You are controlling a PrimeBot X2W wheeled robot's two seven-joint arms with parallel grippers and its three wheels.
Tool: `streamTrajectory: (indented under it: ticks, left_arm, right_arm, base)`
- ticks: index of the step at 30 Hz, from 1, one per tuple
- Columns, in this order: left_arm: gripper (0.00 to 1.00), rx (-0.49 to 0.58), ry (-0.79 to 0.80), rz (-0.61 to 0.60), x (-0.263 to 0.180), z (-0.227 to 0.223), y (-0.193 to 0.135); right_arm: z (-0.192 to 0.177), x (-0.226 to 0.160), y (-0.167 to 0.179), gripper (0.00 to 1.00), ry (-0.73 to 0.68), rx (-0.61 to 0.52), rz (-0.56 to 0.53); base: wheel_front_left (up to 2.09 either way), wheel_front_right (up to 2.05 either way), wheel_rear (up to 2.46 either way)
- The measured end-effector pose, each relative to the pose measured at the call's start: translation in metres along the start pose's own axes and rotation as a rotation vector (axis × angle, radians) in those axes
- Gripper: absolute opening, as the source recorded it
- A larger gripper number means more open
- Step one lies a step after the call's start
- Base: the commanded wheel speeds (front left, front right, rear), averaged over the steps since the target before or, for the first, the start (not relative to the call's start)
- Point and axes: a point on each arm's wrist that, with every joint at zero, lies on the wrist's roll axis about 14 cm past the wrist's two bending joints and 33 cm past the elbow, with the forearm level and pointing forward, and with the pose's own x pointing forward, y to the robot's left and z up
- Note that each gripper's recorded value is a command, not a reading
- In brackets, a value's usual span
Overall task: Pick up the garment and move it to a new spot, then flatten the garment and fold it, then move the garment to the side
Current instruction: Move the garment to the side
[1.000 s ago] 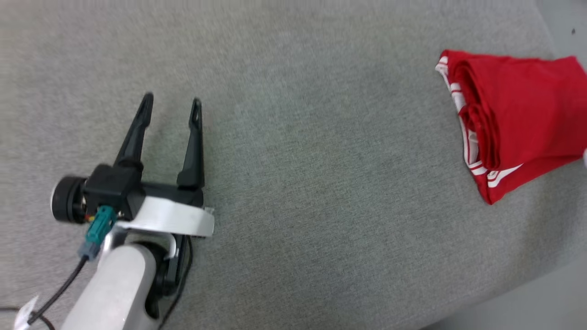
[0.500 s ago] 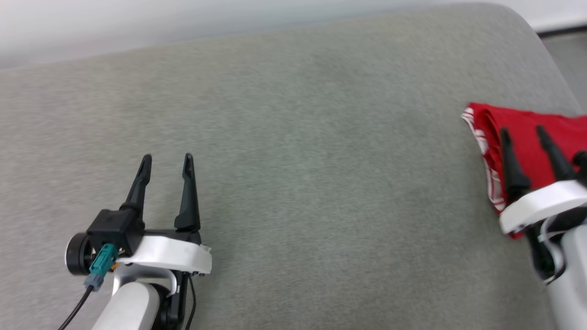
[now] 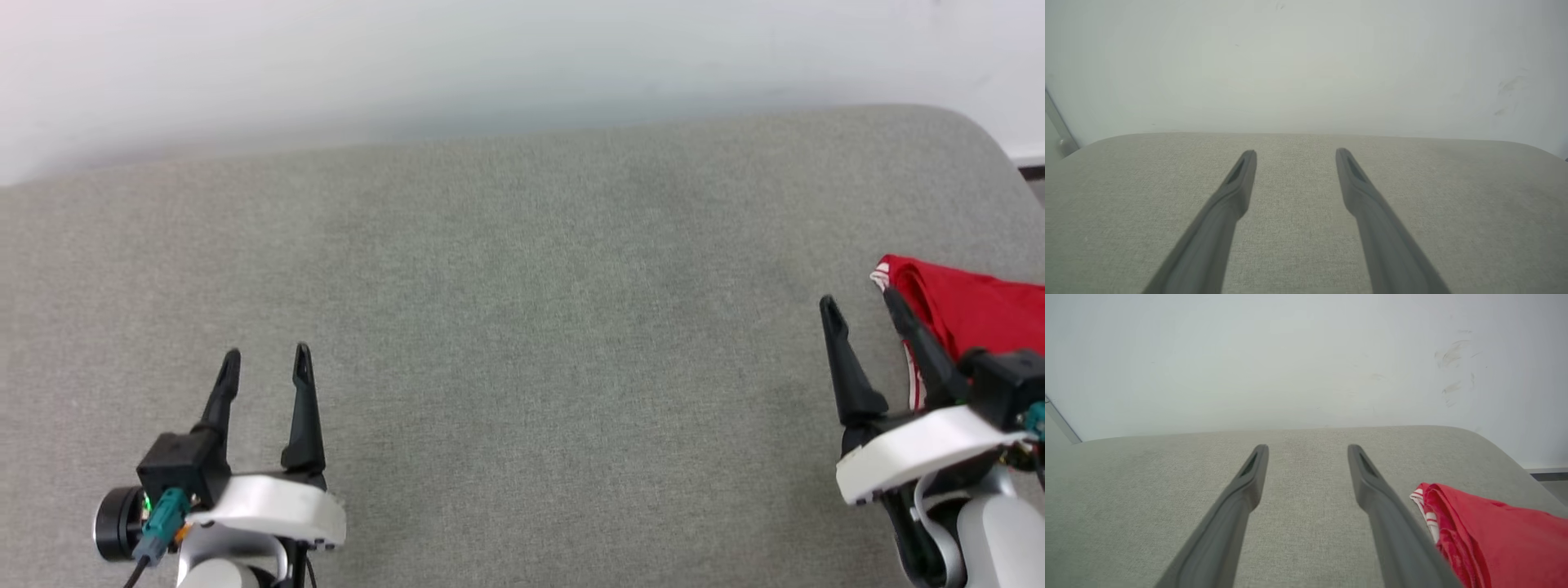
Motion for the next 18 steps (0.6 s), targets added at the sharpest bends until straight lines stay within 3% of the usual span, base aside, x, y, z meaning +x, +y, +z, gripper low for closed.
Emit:
streamTrajectory:
  ticks: [18]
  left_arm:
    - [1.0,0.018,0.015,0.007,-0.044,0.002,0.002]
  right_arm:
    - [0.022,-0.058,0.014,1.0,-0.009,-0.009,-0.008]
  base:
    - [0.0,0.0,0.0]
